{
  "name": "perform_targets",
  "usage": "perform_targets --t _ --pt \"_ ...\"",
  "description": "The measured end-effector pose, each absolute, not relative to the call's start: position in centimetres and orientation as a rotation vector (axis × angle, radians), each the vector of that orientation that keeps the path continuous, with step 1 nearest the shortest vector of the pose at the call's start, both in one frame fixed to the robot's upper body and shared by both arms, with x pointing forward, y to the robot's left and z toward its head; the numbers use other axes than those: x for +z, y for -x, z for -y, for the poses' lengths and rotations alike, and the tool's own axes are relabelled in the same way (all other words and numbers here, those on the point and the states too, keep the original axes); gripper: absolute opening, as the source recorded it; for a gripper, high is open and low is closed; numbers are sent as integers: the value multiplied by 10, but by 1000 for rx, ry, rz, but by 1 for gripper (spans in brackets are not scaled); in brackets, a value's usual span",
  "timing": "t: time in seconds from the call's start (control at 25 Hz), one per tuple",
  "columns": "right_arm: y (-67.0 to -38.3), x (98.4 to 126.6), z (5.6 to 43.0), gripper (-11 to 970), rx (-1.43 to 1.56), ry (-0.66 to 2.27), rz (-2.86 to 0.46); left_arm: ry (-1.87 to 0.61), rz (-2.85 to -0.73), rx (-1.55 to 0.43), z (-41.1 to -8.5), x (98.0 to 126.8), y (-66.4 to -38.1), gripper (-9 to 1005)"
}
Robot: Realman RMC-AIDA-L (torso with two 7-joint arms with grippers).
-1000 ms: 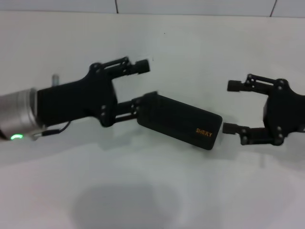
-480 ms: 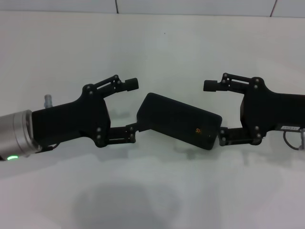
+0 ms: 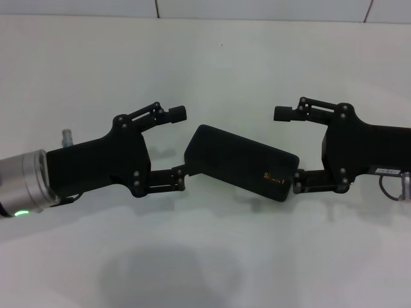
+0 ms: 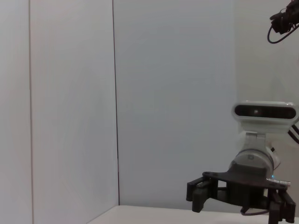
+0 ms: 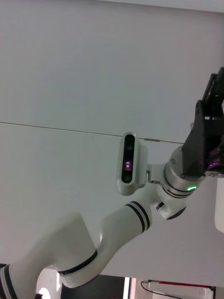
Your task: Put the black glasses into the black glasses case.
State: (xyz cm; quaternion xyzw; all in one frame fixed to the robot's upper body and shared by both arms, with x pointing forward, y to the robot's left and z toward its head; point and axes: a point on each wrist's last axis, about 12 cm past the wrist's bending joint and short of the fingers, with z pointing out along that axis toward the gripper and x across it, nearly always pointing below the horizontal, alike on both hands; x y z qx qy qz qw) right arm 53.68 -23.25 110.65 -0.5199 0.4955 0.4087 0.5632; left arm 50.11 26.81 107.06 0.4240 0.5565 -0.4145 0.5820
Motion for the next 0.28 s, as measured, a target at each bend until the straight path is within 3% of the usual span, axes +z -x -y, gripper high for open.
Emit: perform_targets --t 0.28 --pt "-537 1107 232 843 962 1220 -1165 -990 -1304 -964 -266 1070 -502 889"
